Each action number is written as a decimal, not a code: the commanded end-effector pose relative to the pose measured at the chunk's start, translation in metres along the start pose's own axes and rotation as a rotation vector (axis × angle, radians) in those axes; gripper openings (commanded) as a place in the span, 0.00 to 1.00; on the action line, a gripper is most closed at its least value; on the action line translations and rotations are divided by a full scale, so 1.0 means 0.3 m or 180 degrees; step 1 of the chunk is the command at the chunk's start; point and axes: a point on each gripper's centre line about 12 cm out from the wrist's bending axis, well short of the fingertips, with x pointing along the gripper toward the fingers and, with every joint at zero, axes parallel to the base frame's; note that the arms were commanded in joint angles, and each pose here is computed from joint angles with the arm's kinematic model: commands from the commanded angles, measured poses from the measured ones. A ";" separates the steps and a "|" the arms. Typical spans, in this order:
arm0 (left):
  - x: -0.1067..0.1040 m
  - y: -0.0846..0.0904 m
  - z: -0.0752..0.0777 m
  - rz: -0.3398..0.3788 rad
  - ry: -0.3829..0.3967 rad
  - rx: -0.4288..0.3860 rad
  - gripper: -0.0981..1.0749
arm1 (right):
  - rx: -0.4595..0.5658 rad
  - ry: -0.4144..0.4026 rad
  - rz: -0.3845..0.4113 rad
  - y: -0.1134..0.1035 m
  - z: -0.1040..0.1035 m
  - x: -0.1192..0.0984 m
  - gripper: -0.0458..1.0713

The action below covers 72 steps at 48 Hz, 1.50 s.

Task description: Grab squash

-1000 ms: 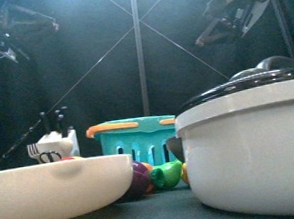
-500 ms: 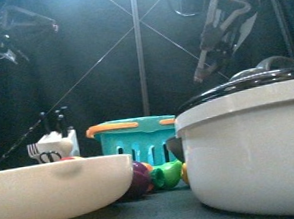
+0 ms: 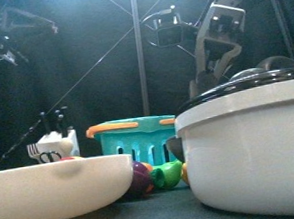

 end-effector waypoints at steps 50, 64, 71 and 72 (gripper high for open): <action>-0.030 0.008 -0.174 0.0152 0.0963 -0.0458 0.59 | -0.0167 0.0339 -0.0051 0.021 0.016 0.179 0.96; -0.032 0.008 -0.213 0.0203 0.1220 -0.0592 0.59 | -0.0226 0.0391 -0.0093 0.012 0.009 0.202 0.95; -0.032 0.009 -0.213 0.0209 0.1220 -0.0597 0.59 | -0.0266 0.0391 -0.0102 0.014 0.014 0.212 0.88; -0.032 0.009 -0.213 0.0209 0.1220 -0.0597 0.59 | -0.0270 0.0396 -0.0105 0.014 0.013 0.212 0.86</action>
